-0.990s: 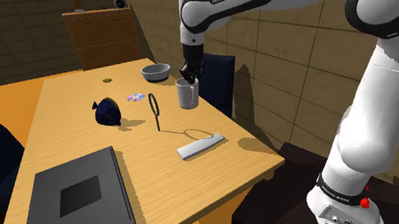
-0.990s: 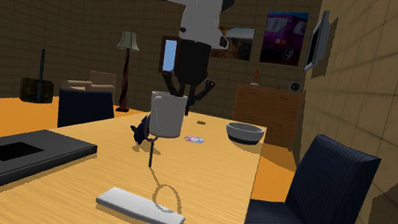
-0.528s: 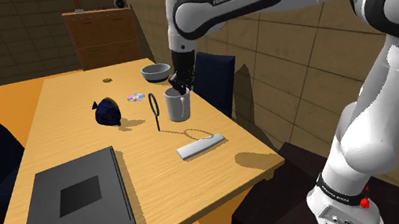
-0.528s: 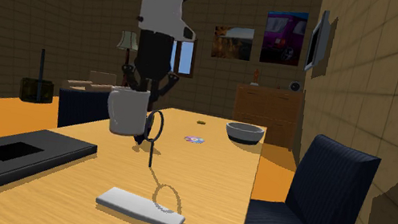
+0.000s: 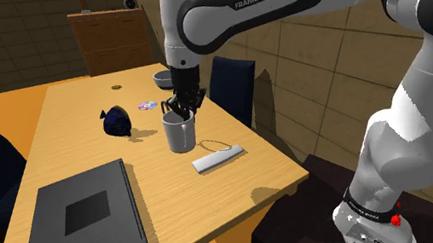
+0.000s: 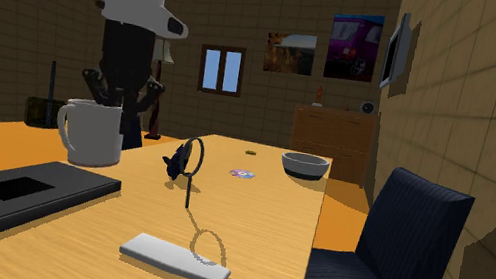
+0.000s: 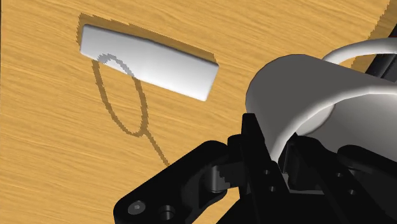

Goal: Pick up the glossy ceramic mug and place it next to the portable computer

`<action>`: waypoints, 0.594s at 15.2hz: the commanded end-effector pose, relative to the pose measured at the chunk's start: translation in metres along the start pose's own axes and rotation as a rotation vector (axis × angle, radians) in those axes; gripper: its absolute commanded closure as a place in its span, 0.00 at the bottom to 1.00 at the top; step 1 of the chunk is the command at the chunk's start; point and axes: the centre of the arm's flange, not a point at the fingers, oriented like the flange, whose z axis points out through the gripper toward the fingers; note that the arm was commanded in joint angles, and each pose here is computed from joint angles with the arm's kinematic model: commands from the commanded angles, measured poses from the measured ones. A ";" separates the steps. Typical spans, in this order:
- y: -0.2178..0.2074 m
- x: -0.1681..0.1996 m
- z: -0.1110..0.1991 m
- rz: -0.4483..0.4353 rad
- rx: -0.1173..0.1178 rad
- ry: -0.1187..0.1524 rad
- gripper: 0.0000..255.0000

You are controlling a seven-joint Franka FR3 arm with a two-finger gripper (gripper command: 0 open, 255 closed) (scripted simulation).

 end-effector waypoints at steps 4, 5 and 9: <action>-0.060 -0.024 0.003 0.002 0.000 0.001 1.00; -0.072 -0.029 0.004 0.002 0.000 0.001 1.00; -0.121 -0.049 0.006 0.002 0.000 0.001 1.00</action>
